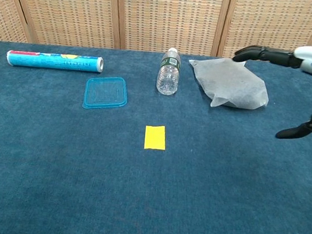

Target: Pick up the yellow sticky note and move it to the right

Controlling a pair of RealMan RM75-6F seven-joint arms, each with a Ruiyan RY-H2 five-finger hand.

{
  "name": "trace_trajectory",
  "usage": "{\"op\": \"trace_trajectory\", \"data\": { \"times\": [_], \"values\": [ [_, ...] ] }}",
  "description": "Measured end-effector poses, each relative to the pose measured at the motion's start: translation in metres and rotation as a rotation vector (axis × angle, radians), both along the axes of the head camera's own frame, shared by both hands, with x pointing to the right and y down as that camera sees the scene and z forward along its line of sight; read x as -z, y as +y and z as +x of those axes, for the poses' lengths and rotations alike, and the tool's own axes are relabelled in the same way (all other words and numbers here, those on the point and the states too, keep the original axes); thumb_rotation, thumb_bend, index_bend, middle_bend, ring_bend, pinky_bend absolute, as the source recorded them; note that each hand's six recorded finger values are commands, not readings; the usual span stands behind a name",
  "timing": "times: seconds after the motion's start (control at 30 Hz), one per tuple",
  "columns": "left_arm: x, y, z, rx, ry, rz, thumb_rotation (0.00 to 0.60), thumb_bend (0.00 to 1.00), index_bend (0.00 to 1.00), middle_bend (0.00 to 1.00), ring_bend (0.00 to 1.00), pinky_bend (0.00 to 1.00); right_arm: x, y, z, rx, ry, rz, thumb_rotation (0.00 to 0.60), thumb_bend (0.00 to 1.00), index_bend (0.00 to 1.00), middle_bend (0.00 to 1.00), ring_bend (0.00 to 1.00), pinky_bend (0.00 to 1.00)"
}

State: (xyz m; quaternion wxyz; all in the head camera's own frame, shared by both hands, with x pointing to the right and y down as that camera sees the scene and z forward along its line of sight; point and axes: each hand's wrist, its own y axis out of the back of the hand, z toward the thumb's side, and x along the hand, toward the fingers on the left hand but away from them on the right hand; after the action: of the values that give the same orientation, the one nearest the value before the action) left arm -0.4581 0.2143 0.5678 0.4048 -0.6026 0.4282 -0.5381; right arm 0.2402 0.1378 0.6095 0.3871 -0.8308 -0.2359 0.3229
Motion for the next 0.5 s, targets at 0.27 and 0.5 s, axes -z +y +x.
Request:
{"op": "trace_trajectory", "data": {
  "times": [0.27, 0.5],
  "values": [
    [0.001, -0.001, -0.004, 0.013, 0.022, 0.002, 0.6, 0.15, 0.0, 0.0, 0.0, 0.03, -0.021, 0.009, -0.065, 0.02, -0.067, -0.07, 0.6, 0.18, 0.11, 0.0, 0.0, 0.0],
    [0.002, -0.001, -0.011, 0.035, 0.036, 0.0, 0.6, 0.15, 0.0, 0.0, 0.0, 0.03, -0.042, 0.007, -0.103, -0.02, -0.075, -0.081, 0.6, 0.29, 0.11, 0.0, 0.0, 0.0]
  ]
}}
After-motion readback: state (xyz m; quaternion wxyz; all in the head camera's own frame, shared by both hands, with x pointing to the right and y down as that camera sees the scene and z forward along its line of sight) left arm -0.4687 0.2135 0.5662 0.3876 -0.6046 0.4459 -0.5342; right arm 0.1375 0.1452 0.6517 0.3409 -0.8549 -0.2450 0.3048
